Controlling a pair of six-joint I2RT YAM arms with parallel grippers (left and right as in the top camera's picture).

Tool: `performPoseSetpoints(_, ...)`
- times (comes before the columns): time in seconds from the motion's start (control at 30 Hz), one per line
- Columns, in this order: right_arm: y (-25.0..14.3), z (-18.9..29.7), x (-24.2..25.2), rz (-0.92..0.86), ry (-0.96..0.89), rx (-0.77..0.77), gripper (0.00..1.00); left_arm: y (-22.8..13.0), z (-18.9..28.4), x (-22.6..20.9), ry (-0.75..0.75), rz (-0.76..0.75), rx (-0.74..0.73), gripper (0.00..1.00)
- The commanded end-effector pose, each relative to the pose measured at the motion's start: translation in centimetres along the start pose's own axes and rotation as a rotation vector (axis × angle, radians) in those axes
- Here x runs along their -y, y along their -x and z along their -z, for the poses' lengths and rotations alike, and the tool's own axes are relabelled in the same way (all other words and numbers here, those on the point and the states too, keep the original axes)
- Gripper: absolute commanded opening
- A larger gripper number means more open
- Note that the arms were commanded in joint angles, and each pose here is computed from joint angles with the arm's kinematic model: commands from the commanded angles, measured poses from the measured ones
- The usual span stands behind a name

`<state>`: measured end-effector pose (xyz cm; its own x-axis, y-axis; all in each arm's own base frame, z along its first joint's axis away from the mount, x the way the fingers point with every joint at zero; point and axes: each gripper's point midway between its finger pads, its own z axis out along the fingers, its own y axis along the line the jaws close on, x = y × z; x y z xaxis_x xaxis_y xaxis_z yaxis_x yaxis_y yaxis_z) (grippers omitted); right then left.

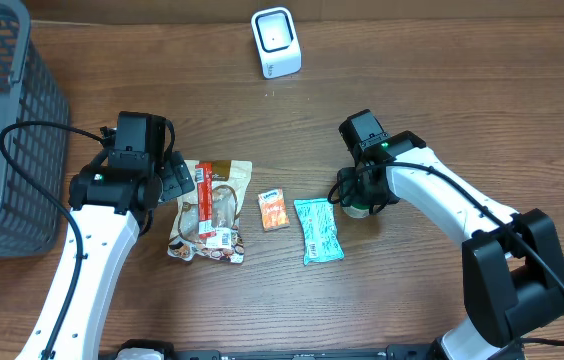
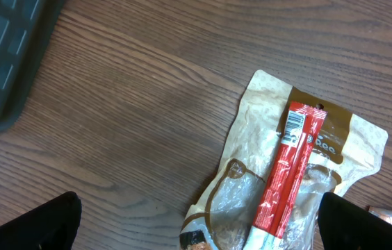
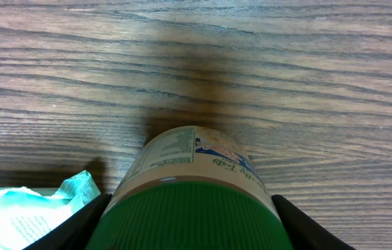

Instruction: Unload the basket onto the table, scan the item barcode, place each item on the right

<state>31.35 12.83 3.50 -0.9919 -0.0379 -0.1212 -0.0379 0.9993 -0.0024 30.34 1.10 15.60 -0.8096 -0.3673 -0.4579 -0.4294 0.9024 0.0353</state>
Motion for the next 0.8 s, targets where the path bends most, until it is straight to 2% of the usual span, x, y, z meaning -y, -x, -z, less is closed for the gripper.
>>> performPoseSetpoints(0.0,-0.22,-0.21,0.5,-0.022,-0.022,-0.005,0.66,0.68,0.49,-0.03,0.002,0.002,0.024,1.0)
performPoseSetpoints(0.1,-0.33,-0.2,0.54,-0.021,-0.024,-0.009,0.75,0.68,0.49,-0.03,0.002,0.002,0.024,1.0)
performPoseSetpoints(0.2,-0.54,-0.2,0.51,-0.022,-0.021,-0.019,0.77,0.67,0.49,-0.04,0.002,0.002,0.024,0.99)
performPoseSetpoints(0.77,-0.63,-0.78,0.42,-0.02,-0.015,-0.017,0.77,0.67,0.49,-0.04,0.002,0.002,0.024,1.0)
